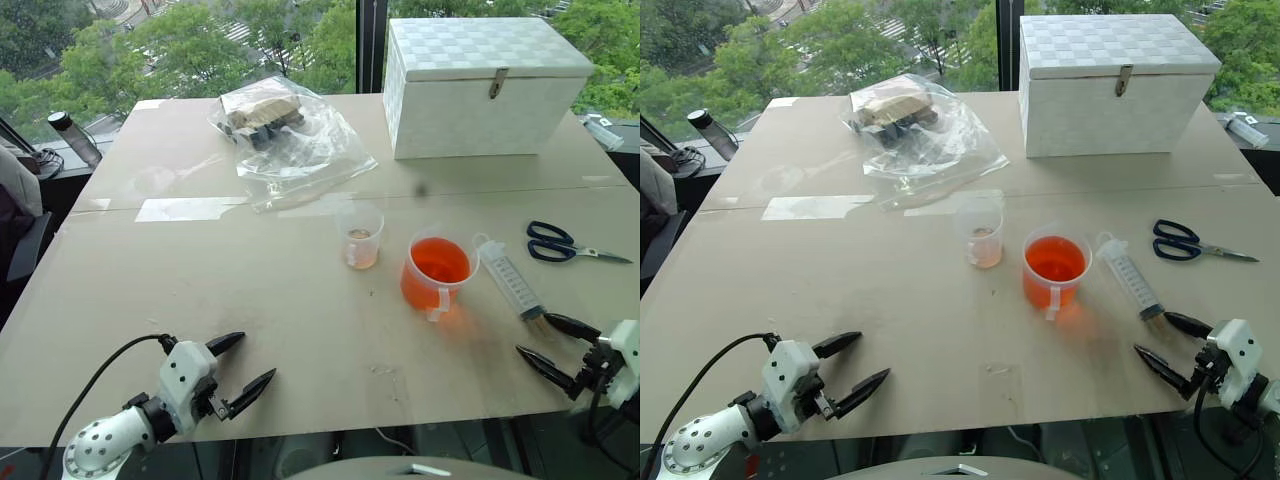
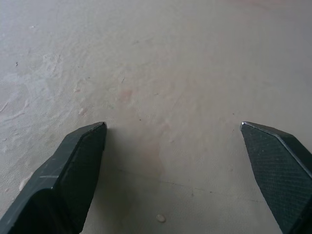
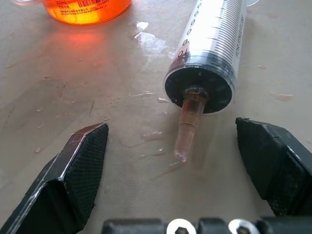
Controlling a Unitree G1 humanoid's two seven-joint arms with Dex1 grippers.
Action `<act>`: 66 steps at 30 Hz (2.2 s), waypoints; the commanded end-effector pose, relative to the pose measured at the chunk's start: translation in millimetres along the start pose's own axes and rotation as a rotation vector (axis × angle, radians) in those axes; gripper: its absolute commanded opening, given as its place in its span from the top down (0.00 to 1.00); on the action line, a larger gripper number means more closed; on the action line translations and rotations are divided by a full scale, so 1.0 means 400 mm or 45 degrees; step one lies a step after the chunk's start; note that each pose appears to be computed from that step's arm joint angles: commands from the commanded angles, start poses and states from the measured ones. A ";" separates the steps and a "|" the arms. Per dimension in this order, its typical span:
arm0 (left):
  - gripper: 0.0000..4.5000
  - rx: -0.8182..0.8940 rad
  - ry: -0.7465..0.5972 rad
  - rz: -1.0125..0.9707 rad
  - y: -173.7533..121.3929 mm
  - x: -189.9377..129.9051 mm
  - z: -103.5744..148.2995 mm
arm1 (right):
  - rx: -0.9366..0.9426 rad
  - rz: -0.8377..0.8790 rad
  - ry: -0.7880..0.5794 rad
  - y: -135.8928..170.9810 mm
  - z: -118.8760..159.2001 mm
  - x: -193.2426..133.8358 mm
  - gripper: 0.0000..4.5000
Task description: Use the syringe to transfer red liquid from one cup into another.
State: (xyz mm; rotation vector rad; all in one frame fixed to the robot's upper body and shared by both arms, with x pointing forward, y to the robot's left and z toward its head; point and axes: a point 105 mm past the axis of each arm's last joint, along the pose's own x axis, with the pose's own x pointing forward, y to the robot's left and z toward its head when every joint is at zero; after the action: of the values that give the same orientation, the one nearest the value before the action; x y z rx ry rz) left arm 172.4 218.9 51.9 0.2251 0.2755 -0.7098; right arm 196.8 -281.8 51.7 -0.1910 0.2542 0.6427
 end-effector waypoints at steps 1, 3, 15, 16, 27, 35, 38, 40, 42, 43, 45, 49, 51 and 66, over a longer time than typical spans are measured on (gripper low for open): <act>0.00 0.041 -0.021 0.008 0.014 -0.011 0.019 | -0.019 -0.074 0.001 -0.024 0.001 -0.030 0.01; 0.00 0.048 -0.021 0.007 0.016 -0.009 0.021 | -0.019 -0.084 0.007 -0.026 -0.003 -0.035 0.01; 0.00 0.105 -0.070 -0.083 0.018 -0.005 0.104 | 0.038 -0.008 -0.100 -0.051 0.107 -0.080 0.01; 0.00 0.118 -0.071 -0.105 0.016 -0.005 0.116 | 0.031 0.038 -0.086 -0.043 0.129 -0.081 0.01; 0.00 0.286 -0.140 -0.374 0.015 0.023 0.324 | -0.108 0.049 0.356 -0.076 0.258 0.086 0.01; 0.00 0.406 -0.098 -0.441 0.011 0.037 0.466 | -0.042 0.035 0.605 -0.107 0.293 0.175 0.01; 0.00 0.431 -0.102 -0.459 0.002 0.040 0.508 | 0.019 0.051 0.681 -0.100 0.303 0.205 0.01; 0.00 0.440 -0.108 -0.465 -0.004 0.044 0.531 | 0.043 0.041 0.724 -0.103 0.305 0.218 0.01; 0.00 0.428 -0.105 -0.459 -0.004 0.050 0.563 | 0.034 -0.003 0.764 -0.119 0.311 0.243 0.13; 0.00 0.417 -0.128 -0.477 -0.011 0.052 0.581 | 0.041 -0.002 0.795 -0.119 0.311 0.252 0.15; 0.00 0.417 -0.127 -0.489 -0.021 0.058 0.601 | 0.026 0.007 0.850 -0.120 0.306 0.263 0.37; 0.00 0.397 -0.148 -0.537 -0.044 0.062 0.626 | 0.020 0.012 0.904 -0.121 0.297 0.277 0.70; 0.00 0.390 -0.145 -0.550 -0.052 0.064 0.631 | 0.031 0.028 0.925 -0.117 0.291 0.283 0.70; 0.00 0.403 -0.140 -0.545 -0.037 0.080 0.631 | -0.052 0.061 0.985 -0.104 0.260 0.298 0.59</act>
State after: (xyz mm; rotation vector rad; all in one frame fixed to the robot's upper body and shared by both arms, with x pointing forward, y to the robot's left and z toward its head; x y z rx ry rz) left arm 227.9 114.6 269.7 0.4170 0.1449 -1.1901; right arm 337.6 -218.9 135.5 -0.4618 0.9278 0.5996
